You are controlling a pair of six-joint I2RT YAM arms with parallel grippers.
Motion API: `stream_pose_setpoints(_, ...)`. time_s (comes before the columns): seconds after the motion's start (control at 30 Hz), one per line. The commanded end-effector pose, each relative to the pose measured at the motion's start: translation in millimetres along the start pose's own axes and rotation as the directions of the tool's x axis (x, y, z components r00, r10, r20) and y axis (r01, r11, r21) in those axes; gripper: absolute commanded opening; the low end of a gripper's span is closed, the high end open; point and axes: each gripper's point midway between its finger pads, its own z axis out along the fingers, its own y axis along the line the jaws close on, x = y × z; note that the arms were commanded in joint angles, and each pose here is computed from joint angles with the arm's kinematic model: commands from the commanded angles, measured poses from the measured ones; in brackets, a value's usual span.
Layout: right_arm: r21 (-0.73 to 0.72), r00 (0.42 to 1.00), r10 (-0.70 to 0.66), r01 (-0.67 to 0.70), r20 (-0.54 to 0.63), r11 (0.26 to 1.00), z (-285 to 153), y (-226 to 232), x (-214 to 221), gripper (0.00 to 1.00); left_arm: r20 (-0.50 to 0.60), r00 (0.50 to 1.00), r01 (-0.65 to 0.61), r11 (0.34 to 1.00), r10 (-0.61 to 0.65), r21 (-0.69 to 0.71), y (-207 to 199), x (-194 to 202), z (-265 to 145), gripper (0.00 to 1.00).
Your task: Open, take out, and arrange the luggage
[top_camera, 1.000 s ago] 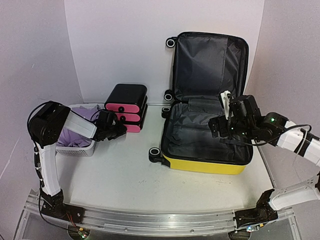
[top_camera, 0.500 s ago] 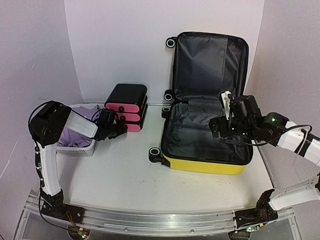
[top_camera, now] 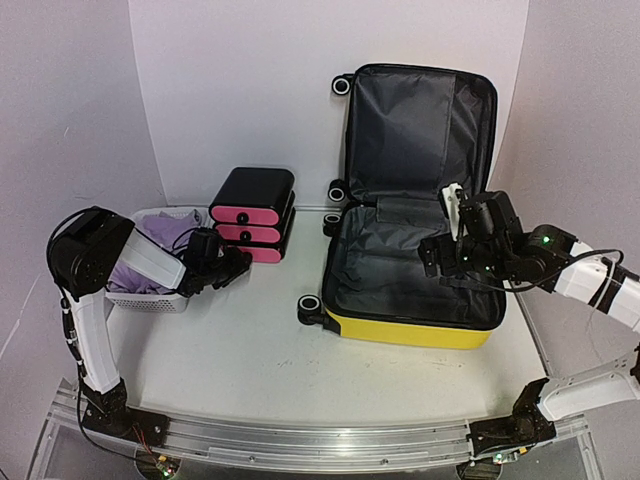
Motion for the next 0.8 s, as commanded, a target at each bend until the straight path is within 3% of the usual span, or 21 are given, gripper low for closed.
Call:
stream_pose_setpoints(0.0,0.001,0.999,0.03,-0.03,0.023,1.0,-1,-1,-8,0.98,0.067,0.992,0.11,0.994,-0.109,-0.01,3,-11,-4,0.52)
stream_pose_setpoints(0.27,0.0,0.998,0.049,-0.05,0.047,0.999,-9,-6,-10,0.98,0.111,0.981,0.167,0.985,-0.161,-0.05,12,-17,20,0.59)
stream_pose_setpoints(0.77,-0.003,0.996,0.061,-0.061,0.067,0.998,-18,-10,-13,0.98,0.141,0.983,0.126,0.99,-0.116,-0.068,13,-24,42,0.58)
